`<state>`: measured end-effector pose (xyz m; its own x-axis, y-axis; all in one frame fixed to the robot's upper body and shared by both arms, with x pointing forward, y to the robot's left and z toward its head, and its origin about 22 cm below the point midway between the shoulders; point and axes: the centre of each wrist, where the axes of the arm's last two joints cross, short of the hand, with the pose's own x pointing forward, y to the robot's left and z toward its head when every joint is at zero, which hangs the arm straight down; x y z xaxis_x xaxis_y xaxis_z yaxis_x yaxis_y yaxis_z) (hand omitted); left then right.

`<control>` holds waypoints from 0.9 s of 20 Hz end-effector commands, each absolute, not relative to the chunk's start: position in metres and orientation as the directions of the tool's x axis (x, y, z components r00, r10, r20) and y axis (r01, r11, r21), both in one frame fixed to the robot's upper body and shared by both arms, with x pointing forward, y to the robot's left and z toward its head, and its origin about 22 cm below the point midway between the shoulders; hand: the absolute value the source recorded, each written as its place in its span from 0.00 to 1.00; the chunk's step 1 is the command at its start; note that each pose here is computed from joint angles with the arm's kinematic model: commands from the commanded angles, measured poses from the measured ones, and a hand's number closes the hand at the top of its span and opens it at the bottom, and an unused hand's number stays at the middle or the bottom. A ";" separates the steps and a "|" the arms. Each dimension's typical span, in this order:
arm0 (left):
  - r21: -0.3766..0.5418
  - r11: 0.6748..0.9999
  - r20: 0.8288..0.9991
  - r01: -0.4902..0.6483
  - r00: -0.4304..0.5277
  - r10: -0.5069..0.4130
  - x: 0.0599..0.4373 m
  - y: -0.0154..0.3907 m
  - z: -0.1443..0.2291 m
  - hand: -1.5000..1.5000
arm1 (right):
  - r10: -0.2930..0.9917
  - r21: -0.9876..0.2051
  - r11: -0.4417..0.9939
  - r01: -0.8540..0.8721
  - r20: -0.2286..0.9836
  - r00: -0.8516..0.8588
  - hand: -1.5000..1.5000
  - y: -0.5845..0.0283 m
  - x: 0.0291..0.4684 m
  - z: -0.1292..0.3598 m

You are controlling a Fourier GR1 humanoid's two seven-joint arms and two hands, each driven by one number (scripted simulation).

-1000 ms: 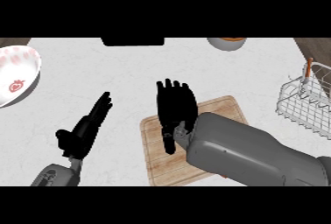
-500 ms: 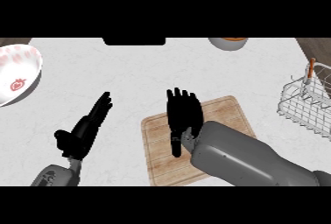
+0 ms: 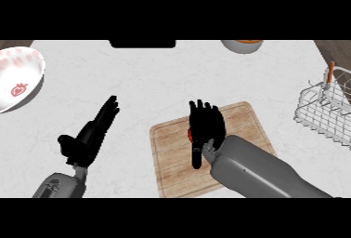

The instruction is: Pick the tomato from the cutting board and place it in the tiered basket

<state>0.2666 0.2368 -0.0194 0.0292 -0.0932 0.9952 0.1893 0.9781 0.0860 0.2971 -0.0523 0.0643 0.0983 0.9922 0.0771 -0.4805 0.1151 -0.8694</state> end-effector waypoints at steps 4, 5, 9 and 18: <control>0.098 0.975 0.995 0.198 0.016 -0.103 0.274 0.228 -0.018 0.50 | 0.981 -0.861 0.108 -0.498 0.011 0.194 0.00 -0.051 0.288 0.041; 0.095 0.978 0.995 0.187 0.019 -0.100 0.254 0.229 -0.021 0.50 | 0.983 -0.862 0.111 -0.494 0.021 0.185 0.00 -0.065 0.292 0.043; 0.093 0.976 0.995 0.195 0.023 -0.099 0.250 0.230 -0.028 0.50 | 0.982 -0.856 0.108 -0.505 0.013 0.188 0.00 -0.065 0.292 0.030; 0.096 0.974 0.994 0.204 0.028 -0.103 0.264 0.242 -0.024 0.50 | 0.982 -0.900 0.191 -0.392 0.175 0.075 1.00 -0.044 0.303 0.039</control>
